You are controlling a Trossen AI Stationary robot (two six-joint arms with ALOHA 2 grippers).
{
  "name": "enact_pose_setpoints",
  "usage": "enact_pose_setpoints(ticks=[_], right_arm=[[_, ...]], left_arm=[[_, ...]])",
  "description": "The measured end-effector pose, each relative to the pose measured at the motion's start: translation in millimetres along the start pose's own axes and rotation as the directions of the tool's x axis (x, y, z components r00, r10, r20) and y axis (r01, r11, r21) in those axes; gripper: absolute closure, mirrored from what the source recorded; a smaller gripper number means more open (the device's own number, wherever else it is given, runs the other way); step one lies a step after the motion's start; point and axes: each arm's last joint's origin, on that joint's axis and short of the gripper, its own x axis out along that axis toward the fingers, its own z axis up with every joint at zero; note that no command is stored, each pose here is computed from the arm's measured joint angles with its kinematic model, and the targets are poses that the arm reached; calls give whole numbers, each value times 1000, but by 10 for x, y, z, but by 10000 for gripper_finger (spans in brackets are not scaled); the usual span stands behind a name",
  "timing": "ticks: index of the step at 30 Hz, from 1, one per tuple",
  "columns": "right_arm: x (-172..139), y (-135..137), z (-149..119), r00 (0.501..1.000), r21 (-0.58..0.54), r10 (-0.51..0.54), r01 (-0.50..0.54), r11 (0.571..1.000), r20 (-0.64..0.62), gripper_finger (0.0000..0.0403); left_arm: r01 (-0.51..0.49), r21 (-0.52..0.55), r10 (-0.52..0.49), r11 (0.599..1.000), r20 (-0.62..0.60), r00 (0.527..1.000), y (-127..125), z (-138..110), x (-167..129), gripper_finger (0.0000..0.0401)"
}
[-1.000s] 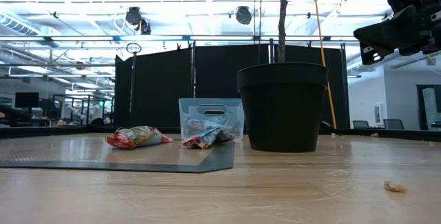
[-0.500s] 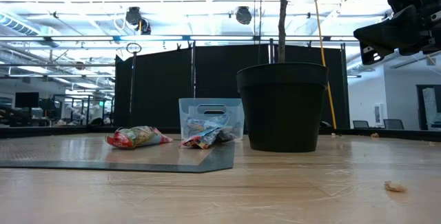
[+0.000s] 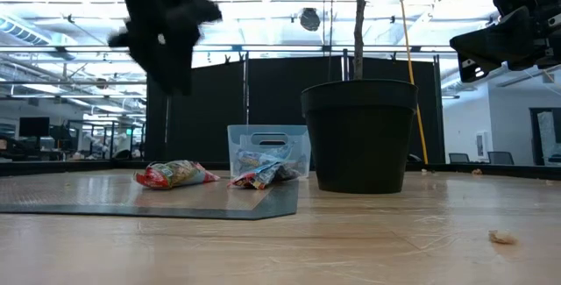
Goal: Pick and place Granola Bars by type
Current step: Put the left red granola bar into the bottom transparent bin
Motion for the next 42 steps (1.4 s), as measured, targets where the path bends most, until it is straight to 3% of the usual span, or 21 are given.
enact_pose_setpoints(ticks=[5, 9, 11, 22, 28, 42], right_arm=[[0, 0, 0, 1000, 0, -1, 1, 1000, 0, 403], [0, 0, 0, 1000, 0, 0, 0, 1000, 0, 403], [0, 0, 0, 1000, 0, -1, 1, 1000, 0, 403], [0, 0, 0, 1000, 0, 0, 0, 1000, 0, 403], [0, 0, 0, 1000, 0, 0, 0, 1000, 0, 403], [2, 0, -3, 1000, 0, -1, 1, 1000, -4, 403]], left_arm=[[132, -53, -134, 990, -33, 990, 116, 137, 428, 183], [349, -82, -353, 933, -32, 935, 130, 162, 690, 172], [405, -94, -409, 910, -26, 912, 134, 160, 740, 172], [297, -162, -320, 941, -142, 937, 220, -42, 807, 171], [297, -192, -327, 935, -152, 933, 165, -111, 778, 171], [329, -169, -362, 929, -227, 904, -28, -217, 1078, 171]])
